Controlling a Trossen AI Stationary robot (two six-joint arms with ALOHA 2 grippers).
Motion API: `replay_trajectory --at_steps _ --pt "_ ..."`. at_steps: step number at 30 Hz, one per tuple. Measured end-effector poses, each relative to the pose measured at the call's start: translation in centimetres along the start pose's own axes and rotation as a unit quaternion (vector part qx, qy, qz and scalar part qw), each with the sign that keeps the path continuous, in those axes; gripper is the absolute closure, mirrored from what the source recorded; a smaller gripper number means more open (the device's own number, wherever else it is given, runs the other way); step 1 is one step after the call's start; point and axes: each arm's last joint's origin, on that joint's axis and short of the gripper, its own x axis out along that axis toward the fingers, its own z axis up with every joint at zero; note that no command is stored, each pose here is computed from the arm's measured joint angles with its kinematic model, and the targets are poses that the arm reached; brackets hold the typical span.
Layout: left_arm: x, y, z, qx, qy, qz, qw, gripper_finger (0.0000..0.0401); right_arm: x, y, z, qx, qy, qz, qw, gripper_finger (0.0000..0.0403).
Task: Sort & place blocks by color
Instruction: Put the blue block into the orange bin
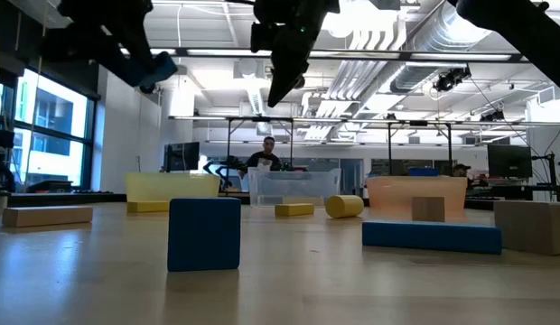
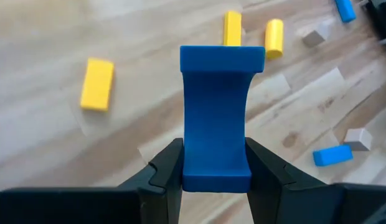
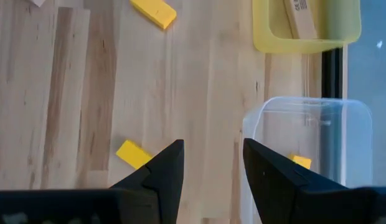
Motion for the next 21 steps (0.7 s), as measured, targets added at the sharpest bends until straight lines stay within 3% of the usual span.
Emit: replay_trajectory --at_steps 8,14,21 --pt "-0.3 1.9 3.6 0.071 -0.003 -0.004 0.997 0.0295 0.1 0.6 0.8 -0.024 -0.025 -0.004 0.999 0.0249" --pt "-0.9 3.5 5.7 0.137 0.007 -0.025 0.99 0.0295 0.1 1.1 1.4 0.019 -0.044 -0.007 0.999 0.0237" --pt "-1.5 5.1 7.1 0.214 0.012 -0.053 0.975 0.0294 0.0 1.0 2.1 0.122 -0.087 0.021 0.989 0.0179"
